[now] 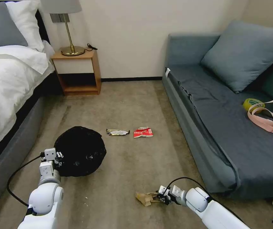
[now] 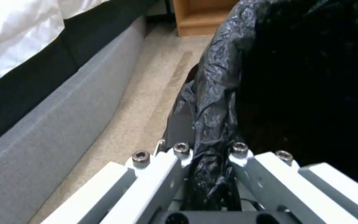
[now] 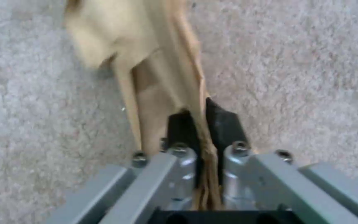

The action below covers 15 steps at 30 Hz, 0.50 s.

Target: Pick up the trash bin, then pick up the garbage on the floor and place it into the trash bin.

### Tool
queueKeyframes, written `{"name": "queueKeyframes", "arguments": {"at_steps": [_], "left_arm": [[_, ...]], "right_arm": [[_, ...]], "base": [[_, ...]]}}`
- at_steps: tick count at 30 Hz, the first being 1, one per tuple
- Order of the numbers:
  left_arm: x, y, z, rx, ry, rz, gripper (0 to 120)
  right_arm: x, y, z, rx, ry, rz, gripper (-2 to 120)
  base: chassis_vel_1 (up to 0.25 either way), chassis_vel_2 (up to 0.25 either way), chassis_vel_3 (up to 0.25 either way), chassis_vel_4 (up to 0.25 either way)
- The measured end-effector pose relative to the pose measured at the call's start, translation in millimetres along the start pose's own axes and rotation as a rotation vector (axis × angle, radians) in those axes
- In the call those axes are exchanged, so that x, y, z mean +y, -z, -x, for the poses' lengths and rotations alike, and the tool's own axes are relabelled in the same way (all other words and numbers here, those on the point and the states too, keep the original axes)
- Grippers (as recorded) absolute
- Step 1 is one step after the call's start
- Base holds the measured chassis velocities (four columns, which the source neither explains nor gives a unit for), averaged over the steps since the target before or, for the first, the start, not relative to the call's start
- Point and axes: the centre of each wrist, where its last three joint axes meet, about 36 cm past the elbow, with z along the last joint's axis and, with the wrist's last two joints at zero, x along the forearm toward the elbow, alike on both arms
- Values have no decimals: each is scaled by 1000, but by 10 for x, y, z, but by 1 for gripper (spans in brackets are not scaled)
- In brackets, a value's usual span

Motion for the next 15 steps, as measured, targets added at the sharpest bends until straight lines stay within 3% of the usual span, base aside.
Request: {"name": "queueKeyframes", "arguments": {"at_steps": [7, 12, 15], "left_arm": [[12, 10, 7, -5, -16, 6, 2], [5, 34, 11, -13, -45, 9, 2], [-28, 65, 16, -22, -69, 16, 2]], "right_arm": [[-134, 82, -103, -64, -41, 37, 0], [-372, 432, -243, -197, -105, 99, 0], [-550, 844, -317, -323, -152, 126, 0]], "base": [[0, 0, 0, 0], [0, 0, 0, 0], [0, 0, 0, 0]]}}
